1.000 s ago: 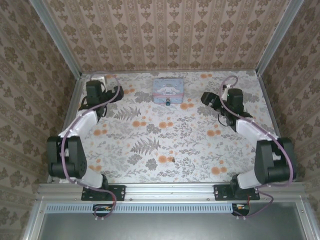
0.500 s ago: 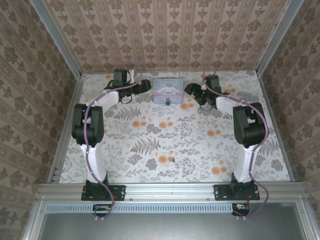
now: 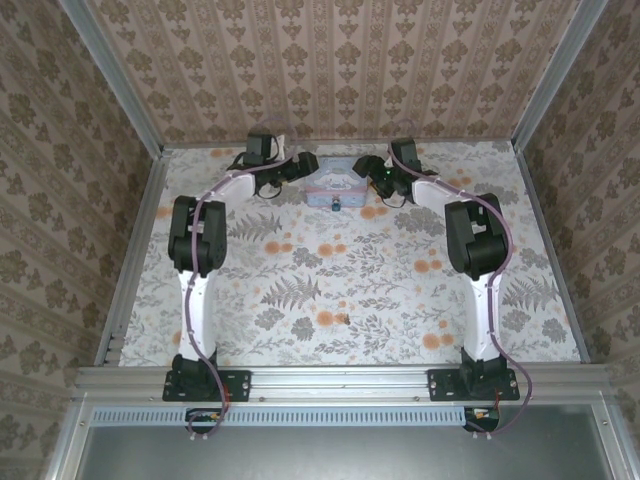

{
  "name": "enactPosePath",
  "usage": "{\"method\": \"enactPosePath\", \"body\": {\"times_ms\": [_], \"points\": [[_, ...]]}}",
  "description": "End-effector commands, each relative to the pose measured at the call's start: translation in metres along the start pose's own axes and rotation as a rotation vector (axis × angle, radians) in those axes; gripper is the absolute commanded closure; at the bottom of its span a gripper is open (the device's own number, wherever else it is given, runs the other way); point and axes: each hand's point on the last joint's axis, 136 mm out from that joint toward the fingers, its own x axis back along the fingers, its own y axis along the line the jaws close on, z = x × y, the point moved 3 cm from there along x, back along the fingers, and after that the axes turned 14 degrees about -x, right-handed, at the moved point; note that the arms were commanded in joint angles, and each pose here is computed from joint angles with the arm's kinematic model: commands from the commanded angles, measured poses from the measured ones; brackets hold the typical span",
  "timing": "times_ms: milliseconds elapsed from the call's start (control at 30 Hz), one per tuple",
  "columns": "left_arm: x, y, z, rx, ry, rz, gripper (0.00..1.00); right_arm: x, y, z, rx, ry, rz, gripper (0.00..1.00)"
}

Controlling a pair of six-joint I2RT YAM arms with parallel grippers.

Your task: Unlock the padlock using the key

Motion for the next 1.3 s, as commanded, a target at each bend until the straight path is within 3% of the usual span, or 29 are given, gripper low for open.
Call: {"method": "enactPosePath", "body": {"times_ms": [0,133,300,433,933,1267], "points": [[-0.009,-0.021,-0.003,-0.005,0.017,0.054,0.0,-0.008,0.0,0.005,-0.016,0.005,0.024,0.32],[-0.019,-0.033,0.005,-0.012,0.04,0.08,0.0,-0.009,0.001,0.011,-0.01,0.018,0.027,0.39],[-0.021,-0.046,0.015,-0.016,0.062,0.097,0.0,-0.001,0.002,0.021,-0.003,0.034,0.019,0.54],[-0.013,-0.06,0.027,-0.029,0.068,0.105,0.0,0.013,0.003,0.034,0.012,0.041,0.012,0.59],[0.042,-0.13,0.107,-0.078,0.068,0.099,0.0,0.081,-0.034,0.113,0.048,0.079,0.012,0.58],[0.081,-0.142,0.17,-0.072,0.098,0.007,0.0,0.115,-0.077,0.172,0.047,0.104,0.044,0.55]]}}
